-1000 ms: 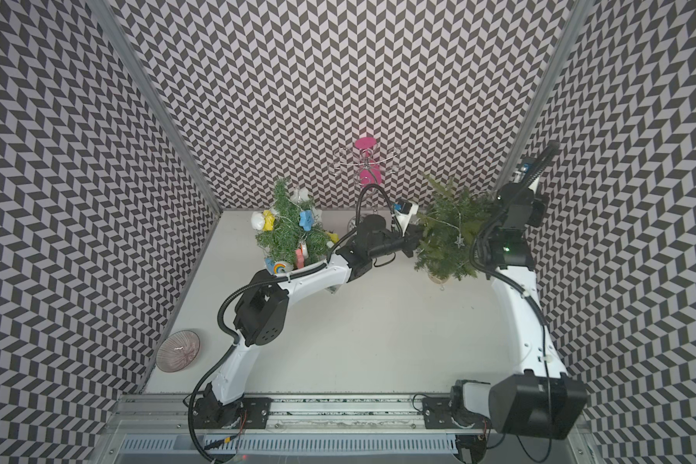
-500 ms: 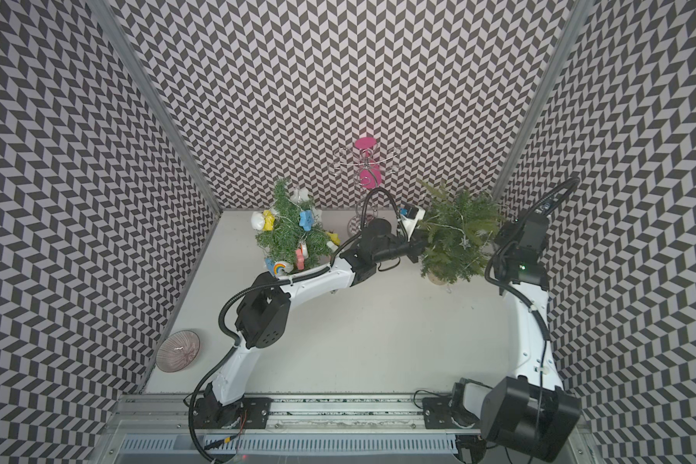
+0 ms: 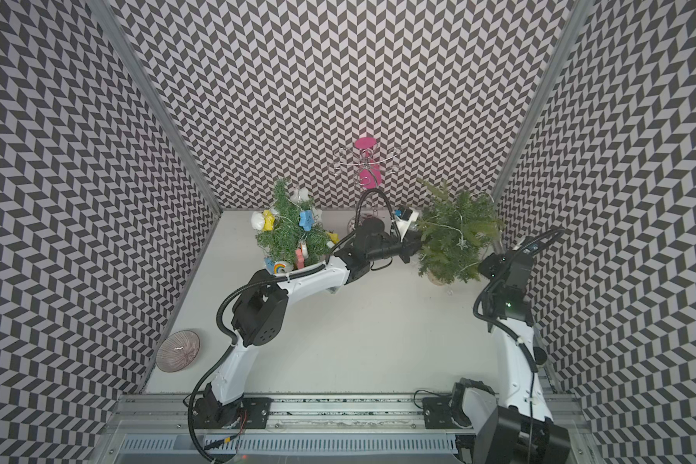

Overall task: Wrap string light around the christmas tree
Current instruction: Wrap the light string around the Christmas tree.

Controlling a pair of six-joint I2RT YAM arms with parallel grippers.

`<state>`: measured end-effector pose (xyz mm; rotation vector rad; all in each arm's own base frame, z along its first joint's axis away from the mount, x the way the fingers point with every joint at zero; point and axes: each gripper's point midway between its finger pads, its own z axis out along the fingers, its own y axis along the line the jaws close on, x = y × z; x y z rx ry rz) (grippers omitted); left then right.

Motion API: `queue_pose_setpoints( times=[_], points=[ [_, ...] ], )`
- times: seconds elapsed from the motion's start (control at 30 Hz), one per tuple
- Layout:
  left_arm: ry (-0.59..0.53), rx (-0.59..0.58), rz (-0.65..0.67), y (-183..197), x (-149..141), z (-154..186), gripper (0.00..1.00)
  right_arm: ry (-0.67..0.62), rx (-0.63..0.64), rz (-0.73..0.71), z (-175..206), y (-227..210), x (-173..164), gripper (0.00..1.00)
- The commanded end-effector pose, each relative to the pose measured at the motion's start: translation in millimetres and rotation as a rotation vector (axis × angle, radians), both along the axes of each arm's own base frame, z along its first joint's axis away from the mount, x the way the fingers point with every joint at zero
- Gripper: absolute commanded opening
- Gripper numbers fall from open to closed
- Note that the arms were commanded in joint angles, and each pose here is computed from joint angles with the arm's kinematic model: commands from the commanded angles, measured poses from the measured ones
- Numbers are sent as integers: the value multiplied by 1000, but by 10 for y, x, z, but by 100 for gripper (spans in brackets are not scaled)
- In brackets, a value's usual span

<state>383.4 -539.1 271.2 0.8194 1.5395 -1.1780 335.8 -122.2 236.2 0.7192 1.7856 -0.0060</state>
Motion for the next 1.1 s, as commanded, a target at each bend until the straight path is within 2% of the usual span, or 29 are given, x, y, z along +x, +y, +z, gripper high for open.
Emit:
queue_pose_setpoints(
  times=[0.0, 0.1, 0.2, 0.27, 0.3, 0.6, 0.63, 0.7, 0.73, 0.8, 0.9, 1.0, 1.07],
  points=[
    [-49, -13, -28, 38, -74, 215, 0, -132, 30, -14, 110, -13, 38, 5],
    [-52, -3, -35, 21, -58, 153, 1, -157, 67, 24, 15, 61, 67, 5],
    [-53, -6, -44, 6, -63, 132, 7, -203, 59, 29, 48, 76, 44, 13],
    [-54, -14, -48, 12, -75, 132, 14, -248, 48, 42, 166, 106, 12, 24],
    [-53, -18, -49, 17, -82, 140, 17, -253, 47, 44, 179, 113, 2, 25],
    [-69, -12, -28, 91, -105, 219, 18, -235, 51, 30, 45, 89, -6, 19],
    [-68, -12, -28, 94, -107, 220, 21, -228, 53, 23, 26, 75, -9, 19],
    [-66, -9, -29, 90, -110, 204, 32, -208, 62, 29, -16, 80, 8, 26],
    [-67, -6, -28, 95, -108, 202, 44, -206, 66, 35, -21, 90, 12, 39],
    [-71, -18, -24, 124, -113, 245, 48, -207, 66, 31, 12, 90, -8, 50],
    [-84, -32, -2, 211, -140, 345, 53, -192, 44, -18, 83, 22, -97, 57],
    [-84, -41, 64, 354, -132, 424, 72, -186, 20, -96, 142, -78, -237, 68],
    [-86, -46, 81, 421, -134, 467, 83, -185, 15, -93, 212, -62, -271, 69]
  ],
)
